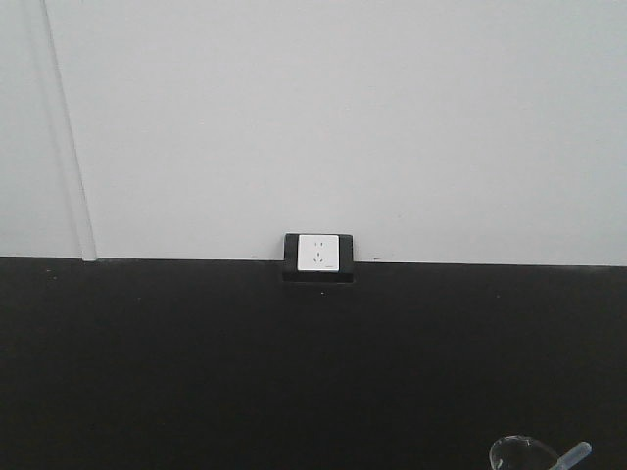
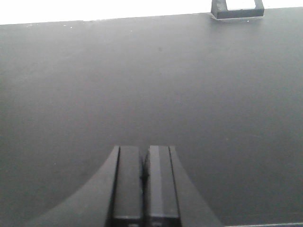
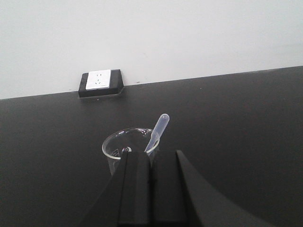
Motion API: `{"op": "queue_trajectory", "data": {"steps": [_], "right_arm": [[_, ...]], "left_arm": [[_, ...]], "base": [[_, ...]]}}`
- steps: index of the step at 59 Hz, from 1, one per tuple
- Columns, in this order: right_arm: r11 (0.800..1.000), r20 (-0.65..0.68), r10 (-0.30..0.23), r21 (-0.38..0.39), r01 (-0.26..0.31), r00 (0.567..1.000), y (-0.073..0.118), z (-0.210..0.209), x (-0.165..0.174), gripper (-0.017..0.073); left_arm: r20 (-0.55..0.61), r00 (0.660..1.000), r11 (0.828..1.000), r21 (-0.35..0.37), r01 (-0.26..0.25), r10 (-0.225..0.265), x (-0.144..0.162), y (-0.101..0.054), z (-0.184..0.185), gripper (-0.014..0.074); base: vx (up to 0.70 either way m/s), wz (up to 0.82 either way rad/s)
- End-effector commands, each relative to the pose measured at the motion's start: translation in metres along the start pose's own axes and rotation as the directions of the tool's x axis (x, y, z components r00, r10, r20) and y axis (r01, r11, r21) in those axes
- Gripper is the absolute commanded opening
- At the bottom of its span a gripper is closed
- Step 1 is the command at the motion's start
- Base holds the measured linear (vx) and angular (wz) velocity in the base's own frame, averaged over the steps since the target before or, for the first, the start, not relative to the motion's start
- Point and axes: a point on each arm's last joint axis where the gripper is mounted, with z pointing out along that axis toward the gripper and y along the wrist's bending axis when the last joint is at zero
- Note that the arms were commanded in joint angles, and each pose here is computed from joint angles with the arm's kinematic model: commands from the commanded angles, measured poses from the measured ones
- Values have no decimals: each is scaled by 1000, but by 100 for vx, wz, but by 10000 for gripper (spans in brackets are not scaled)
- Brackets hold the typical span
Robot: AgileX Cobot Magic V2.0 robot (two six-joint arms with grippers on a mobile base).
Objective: Grab transparent chemical and place on left bench
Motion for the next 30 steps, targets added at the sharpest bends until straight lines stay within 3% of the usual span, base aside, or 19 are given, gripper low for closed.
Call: {"op": "queue_trajectory", "data": {"steps": [1,21,27,30], "right_arm": [[1000,88,-8,-8,9,996,1,-1,-6,-3],[1000,93,-2,-9,3,996,1,-1,-7,-3],[1000,149,-1,-17,4,989,1,-2,-12,-3],[999,198,24,-28,-18,980,2,-3,-19,-3]], "left_arm": [[81,997,1000,-2,9,-9,-3,0,-1,-3],[81,997,1000,-2,9,-9,-3,0,-1,-3],[81,997,1000,-2,9,-9,-3,0,-1,-3],[81,997,1000,-2,9,-9,-3,0,-1,-3]], "base": [[0,0],[0,0],[0,0],[0,0]]}}
